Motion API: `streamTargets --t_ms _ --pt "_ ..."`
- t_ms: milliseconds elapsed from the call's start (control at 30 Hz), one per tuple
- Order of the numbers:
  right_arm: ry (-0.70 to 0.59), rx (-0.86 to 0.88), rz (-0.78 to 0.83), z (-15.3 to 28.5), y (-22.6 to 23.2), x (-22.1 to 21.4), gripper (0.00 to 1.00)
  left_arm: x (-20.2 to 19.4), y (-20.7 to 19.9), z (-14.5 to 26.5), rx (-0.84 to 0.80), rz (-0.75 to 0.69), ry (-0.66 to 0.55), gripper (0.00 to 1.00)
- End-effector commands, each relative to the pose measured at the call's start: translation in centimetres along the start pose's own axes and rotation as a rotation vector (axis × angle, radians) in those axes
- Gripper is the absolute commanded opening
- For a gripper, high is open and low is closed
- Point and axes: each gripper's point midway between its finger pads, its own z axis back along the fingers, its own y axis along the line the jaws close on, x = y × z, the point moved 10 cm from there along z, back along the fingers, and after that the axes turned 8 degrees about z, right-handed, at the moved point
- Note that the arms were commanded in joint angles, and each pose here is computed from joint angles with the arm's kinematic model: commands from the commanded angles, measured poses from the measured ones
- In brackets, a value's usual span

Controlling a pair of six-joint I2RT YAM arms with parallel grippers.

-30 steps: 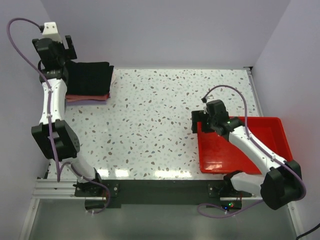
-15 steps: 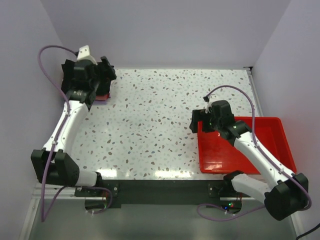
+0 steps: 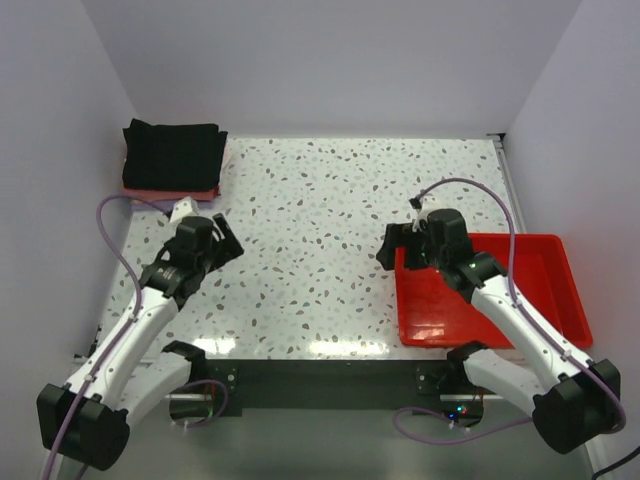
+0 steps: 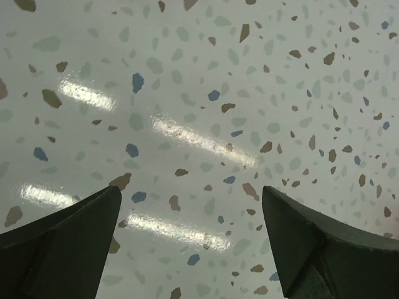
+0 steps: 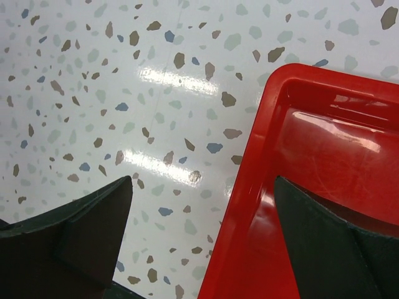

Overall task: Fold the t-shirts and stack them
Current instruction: Reset both grippers

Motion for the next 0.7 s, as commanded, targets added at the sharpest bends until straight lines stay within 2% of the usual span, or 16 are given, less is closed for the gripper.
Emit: streamTargets --t_ms 0,200,433,667 --pt "-0.112 0.04 -0.034 0.2 0.5 0.7 0.99 -0.2 1.4 1.3 0.082 0.094 -0.062 1.0" --pt "-0.143 0.033 -0.067 0.2 0.4 0.5 0.99 0.8 1.4 2.8 0.052 0.126 -0.127 1.0" --pt "-0.18 0.075 -0.107 0.2 0.9 0.8 0.99 0.4 1.9 2.6 0.1 0.137 -0.123 1.0" --pt "-0.164 0.095 -0.09 0.1 1.0 0.6 0.99 0.6 1.9 2.6 0.116 0.141 -0.132 1.0"
